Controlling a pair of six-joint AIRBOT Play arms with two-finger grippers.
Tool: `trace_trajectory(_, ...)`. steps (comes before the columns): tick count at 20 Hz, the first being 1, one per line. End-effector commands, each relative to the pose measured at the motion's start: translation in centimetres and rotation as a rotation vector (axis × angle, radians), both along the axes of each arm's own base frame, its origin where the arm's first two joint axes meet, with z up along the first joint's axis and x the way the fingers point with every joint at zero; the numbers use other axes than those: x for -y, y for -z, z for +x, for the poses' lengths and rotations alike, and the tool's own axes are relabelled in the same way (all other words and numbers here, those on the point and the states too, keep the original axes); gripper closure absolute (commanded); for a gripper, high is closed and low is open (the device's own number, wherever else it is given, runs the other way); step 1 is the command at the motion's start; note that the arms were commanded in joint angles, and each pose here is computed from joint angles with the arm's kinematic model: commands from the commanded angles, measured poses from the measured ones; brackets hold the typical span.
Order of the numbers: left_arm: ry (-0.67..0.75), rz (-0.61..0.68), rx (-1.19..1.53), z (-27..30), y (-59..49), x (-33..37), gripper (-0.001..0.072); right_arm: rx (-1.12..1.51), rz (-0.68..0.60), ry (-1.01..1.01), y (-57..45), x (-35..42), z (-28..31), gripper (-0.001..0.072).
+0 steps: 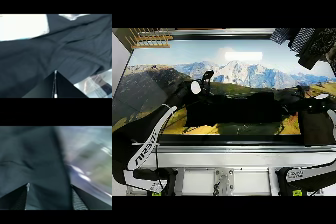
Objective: Fold the clothes and pants, and hang the long-sleeved shirts on hangers.
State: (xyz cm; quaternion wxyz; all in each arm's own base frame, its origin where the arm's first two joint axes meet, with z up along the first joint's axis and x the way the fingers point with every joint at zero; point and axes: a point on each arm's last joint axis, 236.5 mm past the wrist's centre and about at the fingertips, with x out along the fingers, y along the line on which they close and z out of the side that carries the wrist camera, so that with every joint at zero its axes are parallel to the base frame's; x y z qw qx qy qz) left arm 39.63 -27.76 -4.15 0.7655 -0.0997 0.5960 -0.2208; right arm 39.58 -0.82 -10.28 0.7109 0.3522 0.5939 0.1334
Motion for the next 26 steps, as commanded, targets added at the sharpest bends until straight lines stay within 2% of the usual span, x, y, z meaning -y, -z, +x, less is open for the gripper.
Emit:
trace_trajectory(1,0.030,-0.021,-0.023,0.1,0.3,2.6,0.0699,0.034,0.032,-0.009,0.8,-3.4,1.7,0.0132)
trace_trajectory(2,0.025,-0.041,-0.028,0.6,0.3,3.3,0.0698,0.045,0.024,-0.014,0.9,-4.0,2.1,0.0134)
trace_trajectory(3,0.020,-0.062,-0.034,0.9,0.3,4.0,0.0699,0.050,0.016,-0.022,0.9,-4.4,2.2,0.0250)
trace_trajectory(4,0.014,-0.072,-0.039,1.2,0.5,4.3,0.0698,0.051,0.011,-0.028,1.0,-4.6,2.2,0.0505)
trace_trajectory(5,0.014,-0.068,-0.045,1.3,1.0,4.4,0.0698,0.053,0.010,-0.028,0.9,-4.5,2.2,0.0651)
trace_trajectory(6,0.014,-0.063,-0.056,1.2,1.5,4.4,0.0698,0.059,0.004,-0.027,0.5,-4.2,2.2,0.0695)
trace_trajectory(9,0.014,-0.050,-0.099,0.8,3.5,4.4,0.0698,0.038,-0.081,-0.048,-1.9,-1.8,1.6,0.0695)
trace_trajectory(14,-0.023,-0.218,-0.174,0.3,4.8,8.5,0.0699,0.034,-0.286,-0.171,-10.2,0.9,1.3,0.0695)
trace_trajectory(17,-0.029,-0.241,-0.178,-0.2,5.7,10.5,0.0698,0.053,-0.341,-0.256,-14.6,-1.6,1.5,0.0696)
trace_trajectory(21,0.035,-0.247,-0.176,-0.9,5.9,13.5,0.0699,0.074,-0.427,-0.404,-17.8,-6.0,1.0,0.0695)
trace_trajectory(26,0.105,-0.247,-0.190,-1.3,6.7,16.2,0.0699,0.195,-0.445,-0.512,-21.1,-11.9,1.4,0.0695)
